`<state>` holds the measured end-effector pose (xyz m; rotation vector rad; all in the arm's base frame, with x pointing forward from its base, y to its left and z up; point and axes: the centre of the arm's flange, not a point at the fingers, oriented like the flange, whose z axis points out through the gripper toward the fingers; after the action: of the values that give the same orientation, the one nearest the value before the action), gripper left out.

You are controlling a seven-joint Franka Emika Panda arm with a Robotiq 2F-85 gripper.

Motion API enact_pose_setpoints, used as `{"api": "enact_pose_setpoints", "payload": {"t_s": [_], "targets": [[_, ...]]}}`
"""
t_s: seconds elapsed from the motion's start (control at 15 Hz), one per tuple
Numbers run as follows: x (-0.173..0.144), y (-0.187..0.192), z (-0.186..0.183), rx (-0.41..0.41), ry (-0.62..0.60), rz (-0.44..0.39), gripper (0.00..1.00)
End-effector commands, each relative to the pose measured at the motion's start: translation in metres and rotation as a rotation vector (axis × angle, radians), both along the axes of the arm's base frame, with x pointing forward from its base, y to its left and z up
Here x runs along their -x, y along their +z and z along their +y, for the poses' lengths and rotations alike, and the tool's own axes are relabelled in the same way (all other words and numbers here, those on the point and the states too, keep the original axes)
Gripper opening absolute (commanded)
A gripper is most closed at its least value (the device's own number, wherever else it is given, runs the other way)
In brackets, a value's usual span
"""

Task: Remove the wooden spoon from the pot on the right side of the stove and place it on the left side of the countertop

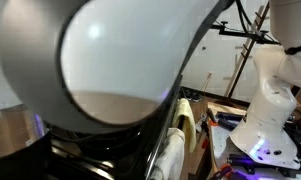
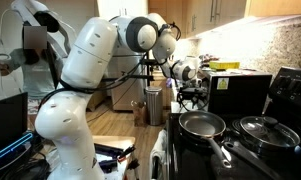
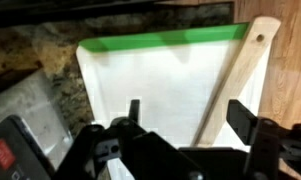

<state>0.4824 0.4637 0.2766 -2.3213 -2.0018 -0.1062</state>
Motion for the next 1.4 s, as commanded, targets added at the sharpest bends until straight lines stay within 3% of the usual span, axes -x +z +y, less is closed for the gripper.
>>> {"api": "enact_pose_setpoints", "payload": {"t_s": [0.0,0.2,0.4,0.53,0.87,1.33], "targets": [[0.002,0.021,-0.011,-0.150,0.121,-0.057,1.00],[0.012,0.037,-0.010,-0.286,0.190,-0.039,1.00],[0.040,0.052,-0.015,-0.386,0.192,0.123,1.00],[0.052,0.067,-0.023,-0.379,0.133,0.240,1.00],[0.058,0.098,-0.074,-0.201,-0.029,0.388,1.00],[0.067,0.113,-0.170,0.024,-0.328,0.446,1.00]]}}
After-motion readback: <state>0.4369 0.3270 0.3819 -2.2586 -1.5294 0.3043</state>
